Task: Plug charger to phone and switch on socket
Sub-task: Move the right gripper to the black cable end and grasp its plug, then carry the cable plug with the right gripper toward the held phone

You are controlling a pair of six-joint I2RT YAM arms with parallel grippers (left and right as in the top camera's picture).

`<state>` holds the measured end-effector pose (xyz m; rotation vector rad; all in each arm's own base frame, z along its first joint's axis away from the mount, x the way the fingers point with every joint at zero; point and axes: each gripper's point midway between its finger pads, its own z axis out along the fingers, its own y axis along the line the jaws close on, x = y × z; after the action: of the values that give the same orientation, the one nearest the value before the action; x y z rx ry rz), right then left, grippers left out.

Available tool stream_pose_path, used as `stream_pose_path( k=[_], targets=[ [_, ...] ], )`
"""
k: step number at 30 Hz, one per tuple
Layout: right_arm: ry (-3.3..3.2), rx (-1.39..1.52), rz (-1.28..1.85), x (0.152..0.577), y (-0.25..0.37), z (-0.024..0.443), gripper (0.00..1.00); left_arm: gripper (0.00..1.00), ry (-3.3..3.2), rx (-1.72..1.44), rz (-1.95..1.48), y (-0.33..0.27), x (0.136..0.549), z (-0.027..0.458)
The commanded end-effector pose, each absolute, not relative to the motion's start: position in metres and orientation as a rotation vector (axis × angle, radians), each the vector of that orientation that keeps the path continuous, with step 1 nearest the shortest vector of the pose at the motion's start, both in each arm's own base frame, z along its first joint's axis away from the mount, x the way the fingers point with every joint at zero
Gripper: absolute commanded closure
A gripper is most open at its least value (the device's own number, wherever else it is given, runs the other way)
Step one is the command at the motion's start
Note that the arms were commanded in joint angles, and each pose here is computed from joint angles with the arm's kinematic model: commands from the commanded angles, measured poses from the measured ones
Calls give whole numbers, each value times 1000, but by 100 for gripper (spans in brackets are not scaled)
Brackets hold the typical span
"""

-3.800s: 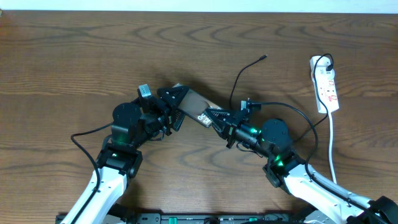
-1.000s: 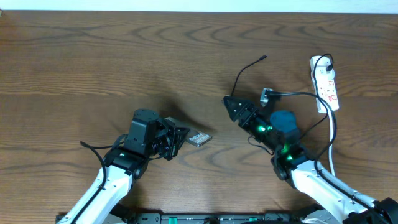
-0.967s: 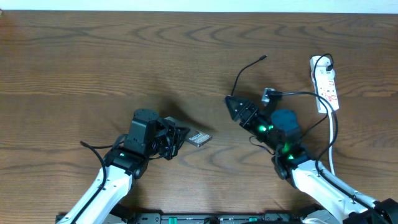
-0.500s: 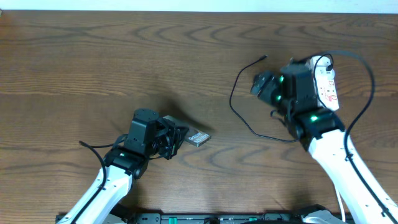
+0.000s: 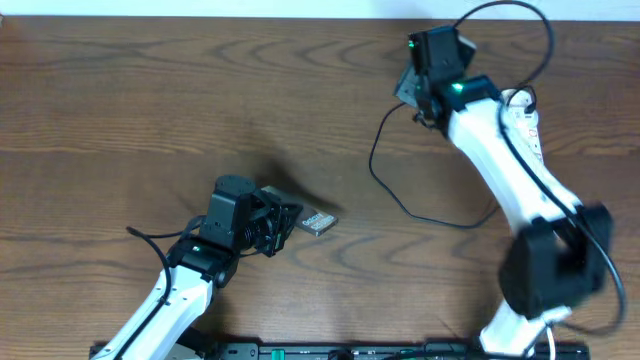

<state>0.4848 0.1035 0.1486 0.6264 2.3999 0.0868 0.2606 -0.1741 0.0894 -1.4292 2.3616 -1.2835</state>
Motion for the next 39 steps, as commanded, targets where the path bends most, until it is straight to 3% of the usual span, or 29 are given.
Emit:
stream_pose_path(
  k=[1,8,18,25,27,30,38,39],
  targets=[
    [2416,666,31,507,102,121,37,92,2355,-1374,-1302,-176,264,98],
    [2506,679,-86,525,102,28,44,92,2352,-1375,-1298,-176,265,97],
    [2580,757,-130,514,102,-33,54,92,2353,-1370,-1297,-176,265,97],
    [2750,634,42,498,132,-49,91,92,2357,-1359,-1297,-176,265,98],
    [2878,517,167,480,152,-54,99,92,2376,-1307,-1297,-177,264,98],
    [3030,426,202,447,160,-59,99,92,2400,-1249,-1304,-179,262,99],
    [3463,56,-203,323,142,-62,99,91,2406,-1212,-1296,-179,262,99],
    [3478,24,-260,314,140,-64,92,92,2406,-1212,-1296,-179,262,99]
  ],
)
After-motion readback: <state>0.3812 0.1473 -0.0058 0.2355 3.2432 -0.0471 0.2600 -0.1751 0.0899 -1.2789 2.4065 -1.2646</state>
